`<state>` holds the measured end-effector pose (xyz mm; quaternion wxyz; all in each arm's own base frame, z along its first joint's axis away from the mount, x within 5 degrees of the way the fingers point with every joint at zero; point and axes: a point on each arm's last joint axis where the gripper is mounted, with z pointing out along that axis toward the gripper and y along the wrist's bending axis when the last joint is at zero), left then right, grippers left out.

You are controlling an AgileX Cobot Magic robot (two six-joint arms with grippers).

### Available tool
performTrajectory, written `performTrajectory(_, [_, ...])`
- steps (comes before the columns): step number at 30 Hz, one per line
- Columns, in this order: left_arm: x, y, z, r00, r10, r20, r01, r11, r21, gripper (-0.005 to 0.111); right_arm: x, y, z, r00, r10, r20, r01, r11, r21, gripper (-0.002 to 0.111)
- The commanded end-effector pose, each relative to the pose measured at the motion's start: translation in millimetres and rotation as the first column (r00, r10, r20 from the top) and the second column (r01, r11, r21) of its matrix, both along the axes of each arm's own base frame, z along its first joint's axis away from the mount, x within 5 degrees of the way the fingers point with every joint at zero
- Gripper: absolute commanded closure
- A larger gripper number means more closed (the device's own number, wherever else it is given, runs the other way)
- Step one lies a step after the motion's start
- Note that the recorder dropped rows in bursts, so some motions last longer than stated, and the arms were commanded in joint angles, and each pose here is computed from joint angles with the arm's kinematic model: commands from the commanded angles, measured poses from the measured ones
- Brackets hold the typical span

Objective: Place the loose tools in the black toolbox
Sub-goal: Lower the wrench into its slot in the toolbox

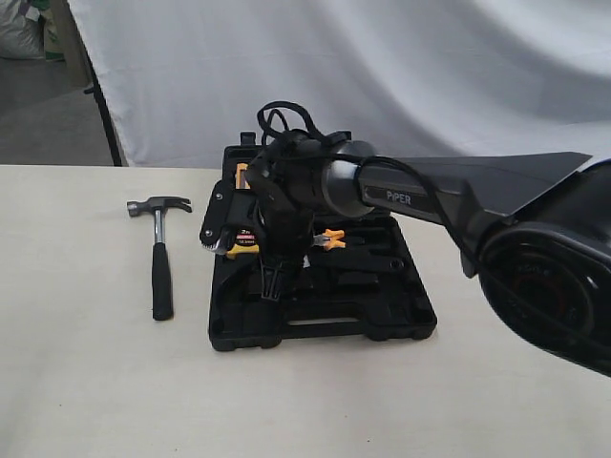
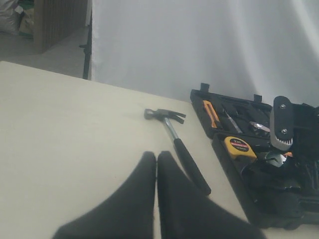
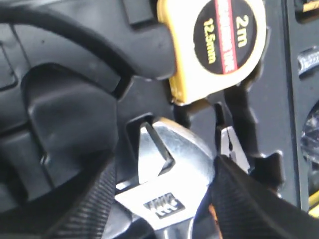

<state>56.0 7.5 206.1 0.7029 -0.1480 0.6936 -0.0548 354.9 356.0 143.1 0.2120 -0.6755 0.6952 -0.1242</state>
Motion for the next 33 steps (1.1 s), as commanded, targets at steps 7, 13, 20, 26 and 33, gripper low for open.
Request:
performTrajectory(7, [-0.6,1.4,1.7,1.0,0.026,0.013,-0.026,1.0,0.001,0.106,5.8,2.0,5.4,0.999,0.016,0.044,-0.018,0.999,0.039,0.109])
performTrajectory(13, [-0.6,1.4,1.7,1.0,0.026,0.013,-0.026,1.0,0.001,0.106,5.9,-2.8,4.7,0.999,-0.026,0.038,0.026,1.0,0.003,0.109])
performTrajectory(20, [-0.6,1.4,1.7,1.0,0.026,0.013,-0.026,1.0,0.001,0.106,5.8,-4.9,5.8,0.996,-0.08,0.042,0.08,0.997,0.002,0.108])
performTrajectory(26, [-0.6,1.4,1.7,1.0,0.026,0.013,-0.026,1.0,0.001,0.106,5.2,-4.6,5.4,0.996,-0.089,0.032,0.088,0.996,0.011,0.094])
performTrajectory(33, [-0.6,1.4,1.7,1.0,0.026,0.013,-0.026,1.0,0.001,0.106,-0.5,-5.5,4.8,0.995,-0.099,0.008,0.1,0.995,-0.032,0.016])
